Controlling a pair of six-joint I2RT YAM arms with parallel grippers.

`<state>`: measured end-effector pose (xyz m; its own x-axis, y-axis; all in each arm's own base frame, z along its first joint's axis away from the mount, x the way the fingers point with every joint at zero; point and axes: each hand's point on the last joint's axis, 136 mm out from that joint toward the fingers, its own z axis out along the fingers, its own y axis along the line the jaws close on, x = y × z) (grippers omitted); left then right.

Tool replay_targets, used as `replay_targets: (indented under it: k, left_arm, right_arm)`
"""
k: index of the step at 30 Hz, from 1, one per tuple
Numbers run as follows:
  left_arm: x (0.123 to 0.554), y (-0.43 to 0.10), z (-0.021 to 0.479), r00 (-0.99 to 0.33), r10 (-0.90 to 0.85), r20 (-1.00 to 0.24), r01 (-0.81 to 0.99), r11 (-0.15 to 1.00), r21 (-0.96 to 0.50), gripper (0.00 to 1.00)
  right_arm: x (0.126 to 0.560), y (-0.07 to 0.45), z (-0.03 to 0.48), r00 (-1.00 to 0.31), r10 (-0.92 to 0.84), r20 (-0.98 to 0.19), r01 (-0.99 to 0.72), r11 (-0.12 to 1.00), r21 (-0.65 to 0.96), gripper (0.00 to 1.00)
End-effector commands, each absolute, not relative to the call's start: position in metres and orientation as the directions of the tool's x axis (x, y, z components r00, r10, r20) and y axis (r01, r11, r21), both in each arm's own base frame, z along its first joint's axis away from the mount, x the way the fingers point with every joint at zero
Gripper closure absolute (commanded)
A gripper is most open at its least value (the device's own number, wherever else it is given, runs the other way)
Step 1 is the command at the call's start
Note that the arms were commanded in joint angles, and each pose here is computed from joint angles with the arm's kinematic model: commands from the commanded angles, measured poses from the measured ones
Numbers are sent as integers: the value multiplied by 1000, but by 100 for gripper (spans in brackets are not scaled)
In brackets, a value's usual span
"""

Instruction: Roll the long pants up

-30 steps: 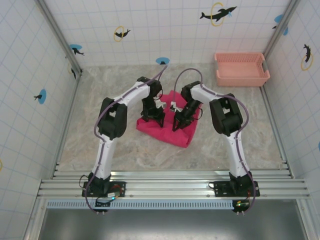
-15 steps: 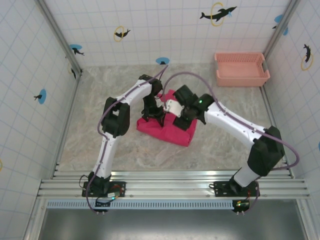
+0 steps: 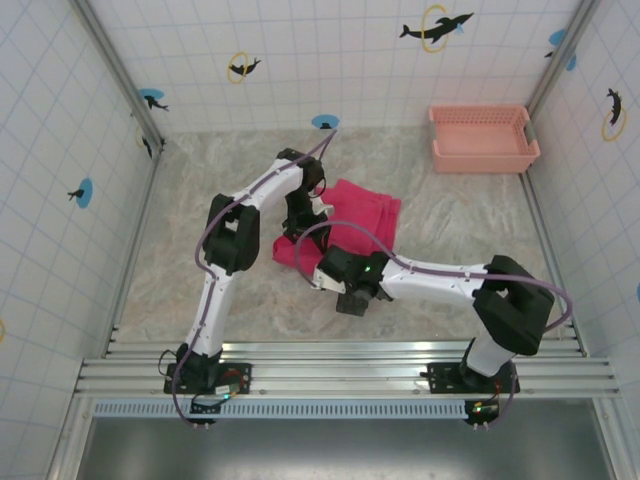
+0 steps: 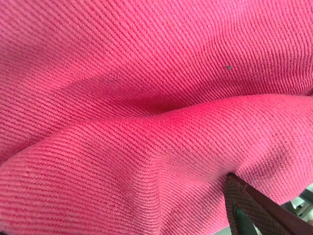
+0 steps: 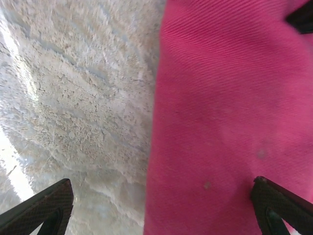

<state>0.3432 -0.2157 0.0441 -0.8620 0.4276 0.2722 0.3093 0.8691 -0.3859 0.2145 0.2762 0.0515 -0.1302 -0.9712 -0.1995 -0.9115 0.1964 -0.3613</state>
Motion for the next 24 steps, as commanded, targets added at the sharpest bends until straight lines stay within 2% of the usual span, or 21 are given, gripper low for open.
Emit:
replay_targets:
  k: [1, 2, 4, 5, 9, 10, 11, 15, 17, 22, 23, 24]
  left_arm:
    - [348, -193, -13, -832, 446, 329, 350, 883, -312, 29]
    - [347, -193, -14, -831, 446, 331, 350, 883, -311, 29]
    - [346, -191, -17, -814, 478, 329, 380, 868, -320, 29]
    - [344, -188, -19, -808, 482, 340, 386, 868, -312, 29]
    - [343, -183, -19, -811, 474, 343, 367, 869, -333, 29]
    - [344, -182, -18, -815, 469, 341, 359, 870, -338, 29]
    - [345, -180, -17, -818, 465, 340, 354, 871, -339, 29]
    - [350, -176, -10, -836, 446, 321, 332, 876, -351, 26]
    - [355, -175, -1, -848, 439, 297, 329, 876, -353, 23]
    - [376, -170, 37, -898, 398, 185, 319, 881, -351, 16]
    - [380, -166, 45, -908, 387, 164, 315, 885, -344, 4]
    - [386, -162, 66, -920, 374, 112, 320, 887, -333, 3]
  right_arm:
    - [230, 279, 37, -137, -974, -181, -879, 204, -432, 4]
    - [236, 280, 35, -118, -983, -143, -862, 173, -477, 6]
    - [248, 280, 27, -60, -996, -67, -833, 87, -547, 1]
    - [258, 277, 23, -73, -997, -29, -824, 77, -561, 1]
    - [269, 277, 12, -117, -993, 3, -883, 103, -458, 16]
    - [270, 278, 13, -118, -993, -4, -884, 107, -454, 22]
    - [272, 279, 15, -130, -991, -14, -885, 122, -449, 32]
    - [268, 282, 21, -149, -988, -48, -936, 157, -316, 80]
    - [259, 286, 29, -147, -987, -57, -959, 157, -235, 93]
    - [223, 299, 68, -172, -976, -136, -984, 164, 68, 94]
    - [215, 302, 78, -196, -969, -147, -973, 174, 151, 94]
    - [208, 304, 87, -225, -961, -158, -955, 186, 233, 94]
